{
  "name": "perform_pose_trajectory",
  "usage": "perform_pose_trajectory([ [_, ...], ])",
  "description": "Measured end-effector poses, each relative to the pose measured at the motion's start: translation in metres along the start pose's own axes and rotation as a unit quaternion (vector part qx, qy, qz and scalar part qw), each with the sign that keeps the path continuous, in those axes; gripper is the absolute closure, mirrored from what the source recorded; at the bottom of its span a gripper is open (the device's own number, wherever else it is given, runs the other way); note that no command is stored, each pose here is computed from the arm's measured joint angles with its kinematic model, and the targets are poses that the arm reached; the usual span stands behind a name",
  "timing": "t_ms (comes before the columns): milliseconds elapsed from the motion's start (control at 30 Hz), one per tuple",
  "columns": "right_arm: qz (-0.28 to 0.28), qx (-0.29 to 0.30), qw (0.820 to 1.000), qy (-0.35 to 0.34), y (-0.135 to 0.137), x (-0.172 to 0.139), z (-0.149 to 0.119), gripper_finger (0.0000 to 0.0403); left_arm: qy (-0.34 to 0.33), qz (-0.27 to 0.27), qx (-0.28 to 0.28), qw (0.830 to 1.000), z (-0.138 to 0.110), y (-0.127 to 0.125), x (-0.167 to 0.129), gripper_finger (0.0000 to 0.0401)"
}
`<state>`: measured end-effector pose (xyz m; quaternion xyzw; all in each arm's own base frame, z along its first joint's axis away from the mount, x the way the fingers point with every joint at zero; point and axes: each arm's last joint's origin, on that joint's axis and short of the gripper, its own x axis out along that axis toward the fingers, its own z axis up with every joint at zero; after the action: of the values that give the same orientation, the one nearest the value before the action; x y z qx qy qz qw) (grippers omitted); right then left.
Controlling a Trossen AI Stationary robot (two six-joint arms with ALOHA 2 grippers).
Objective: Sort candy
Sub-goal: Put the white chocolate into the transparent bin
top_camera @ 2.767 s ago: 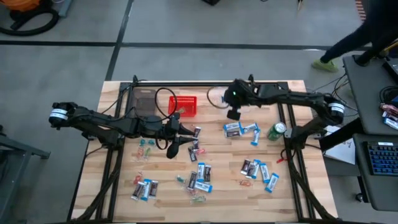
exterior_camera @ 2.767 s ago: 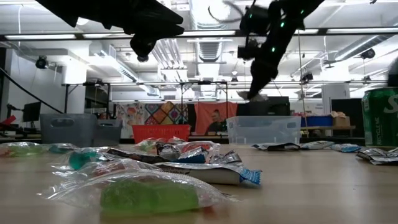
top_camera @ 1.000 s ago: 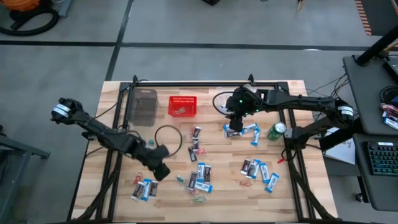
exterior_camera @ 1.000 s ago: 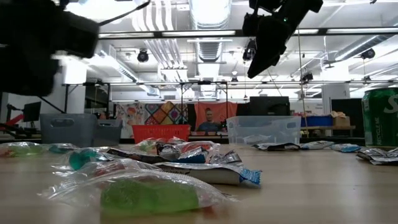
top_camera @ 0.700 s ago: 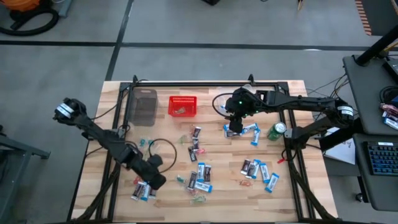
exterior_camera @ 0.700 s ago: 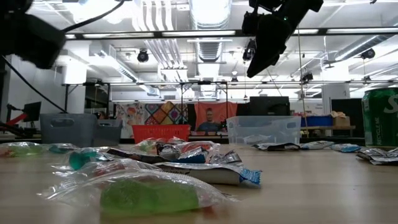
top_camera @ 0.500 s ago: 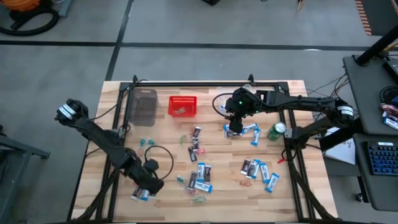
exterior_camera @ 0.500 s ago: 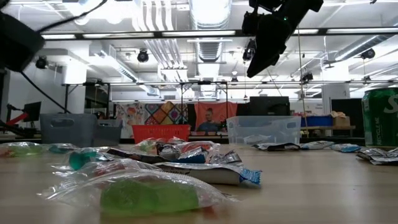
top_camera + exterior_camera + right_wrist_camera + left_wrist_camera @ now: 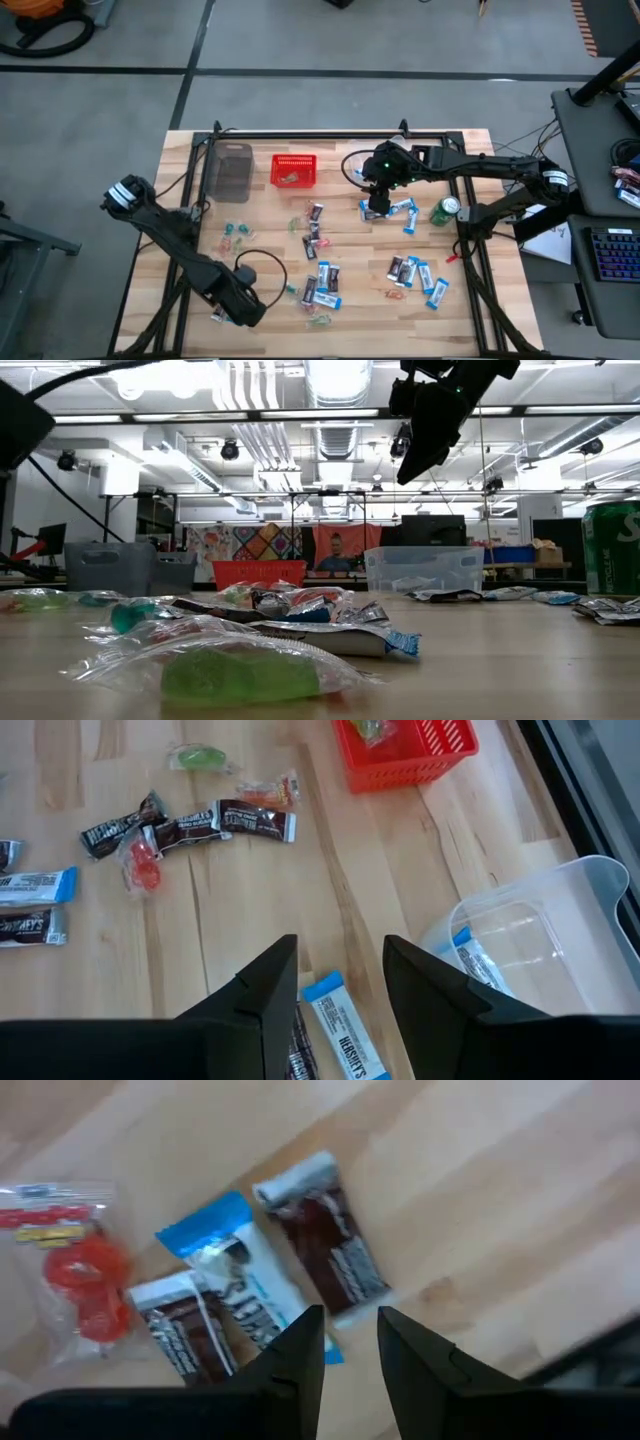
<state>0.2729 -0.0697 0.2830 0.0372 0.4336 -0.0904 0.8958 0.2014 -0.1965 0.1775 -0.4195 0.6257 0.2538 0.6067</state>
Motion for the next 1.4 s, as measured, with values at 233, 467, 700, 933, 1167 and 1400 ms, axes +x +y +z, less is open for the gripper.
perform_pose_trajectory([
  [233,0.000,0.000,1.000,0.001,0.000,0.000,0.000,0.0258,-0.023,0.059,-0.015,0.998,0.003,0.008,0.009,0.0283],
  [467,0.000,0.000,1.000,0.001,0.000,0.000,0.000,0.0257,-0.062,0.093,-0.016,0.994,0.007,0.011,0.018,0.0239],
  [700,0.000,0.006,1.000,0.006,0.000,0.002,-0.003,0.0261,-0.069,0.113,-0.017,0.991,0.008,0.012,0.029,0.0243],
  [933,0.001,0.014,1.000,0.012,0.000,0.005,-0.006,0.0257,-0.069,0.114,-0.016,0.991,0.008,0.010,0.034,0.0295],
  [1167,0.001,0.016,1.000,0.016,0.000,0.006,-0.008,0.0257,-0.083,0.106,-0.013,0.991,0.009,0.009,0.034,0.0392],
  [1400,0.001,0.016,1.000,0.016,0.000,0.006,-0.008,0.0257,-0.122,0.090,0.023,0.988,0.009,0.004,0.022,0.0400],
])
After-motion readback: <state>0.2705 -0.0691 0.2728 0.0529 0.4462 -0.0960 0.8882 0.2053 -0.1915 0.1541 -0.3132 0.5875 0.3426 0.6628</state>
